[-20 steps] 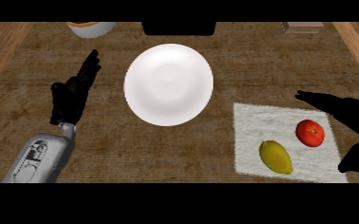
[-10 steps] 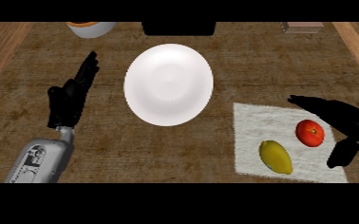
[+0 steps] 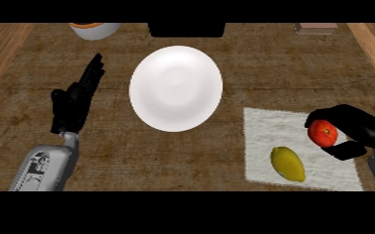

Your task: Pick the tomato from the placemat and place it in the plate

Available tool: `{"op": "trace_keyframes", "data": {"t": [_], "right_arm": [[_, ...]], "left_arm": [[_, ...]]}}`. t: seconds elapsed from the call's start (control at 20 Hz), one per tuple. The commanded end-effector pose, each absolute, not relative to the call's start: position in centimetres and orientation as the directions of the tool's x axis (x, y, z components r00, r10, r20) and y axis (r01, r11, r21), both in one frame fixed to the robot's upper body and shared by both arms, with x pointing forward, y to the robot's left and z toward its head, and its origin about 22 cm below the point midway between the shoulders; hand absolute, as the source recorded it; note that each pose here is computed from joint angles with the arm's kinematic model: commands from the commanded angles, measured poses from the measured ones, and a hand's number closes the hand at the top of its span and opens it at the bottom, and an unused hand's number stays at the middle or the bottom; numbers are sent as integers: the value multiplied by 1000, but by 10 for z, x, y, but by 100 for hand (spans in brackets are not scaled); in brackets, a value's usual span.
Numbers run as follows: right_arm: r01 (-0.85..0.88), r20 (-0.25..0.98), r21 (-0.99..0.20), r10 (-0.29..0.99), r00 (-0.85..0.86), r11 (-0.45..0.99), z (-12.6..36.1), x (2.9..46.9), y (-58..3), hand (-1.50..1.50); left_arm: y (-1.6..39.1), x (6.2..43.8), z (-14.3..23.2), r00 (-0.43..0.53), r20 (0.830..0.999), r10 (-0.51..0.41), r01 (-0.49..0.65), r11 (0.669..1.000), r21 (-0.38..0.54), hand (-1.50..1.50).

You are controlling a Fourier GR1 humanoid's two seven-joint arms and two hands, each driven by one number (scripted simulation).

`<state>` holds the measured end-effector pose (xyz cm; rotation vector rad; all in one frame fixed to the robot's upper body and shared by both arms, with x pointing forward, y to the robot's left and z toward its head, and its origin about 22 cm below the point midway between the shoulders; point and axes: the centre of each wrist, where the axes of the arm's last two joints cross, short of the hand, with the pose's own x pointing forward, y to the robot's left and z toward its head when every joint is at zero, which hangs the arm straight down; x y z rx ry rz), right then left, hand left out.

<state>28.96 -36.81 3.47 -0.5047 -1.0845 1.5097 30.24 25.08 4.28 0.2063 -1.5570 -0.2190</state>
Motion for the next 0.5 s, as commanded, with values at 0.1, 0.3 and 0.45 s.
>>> {"op": "trace_keyframes", "data": {"t": [0.1,0.3,0.45], "right_arm": [[-477,245,-874,929,-276,89,30,300,-357,150],[-455,255,-884,925,-281,105,26,300,-367,150],[-391,235,-892,972,29,227,4,272,-342,150]], "left_arm": [[267,303,49,4,962,-275,7,962,275,0],[259,284,59,-13,957,-289,-16,957,288,0],[263,295,43,8,962,-274,-24,961,275,0]]}}
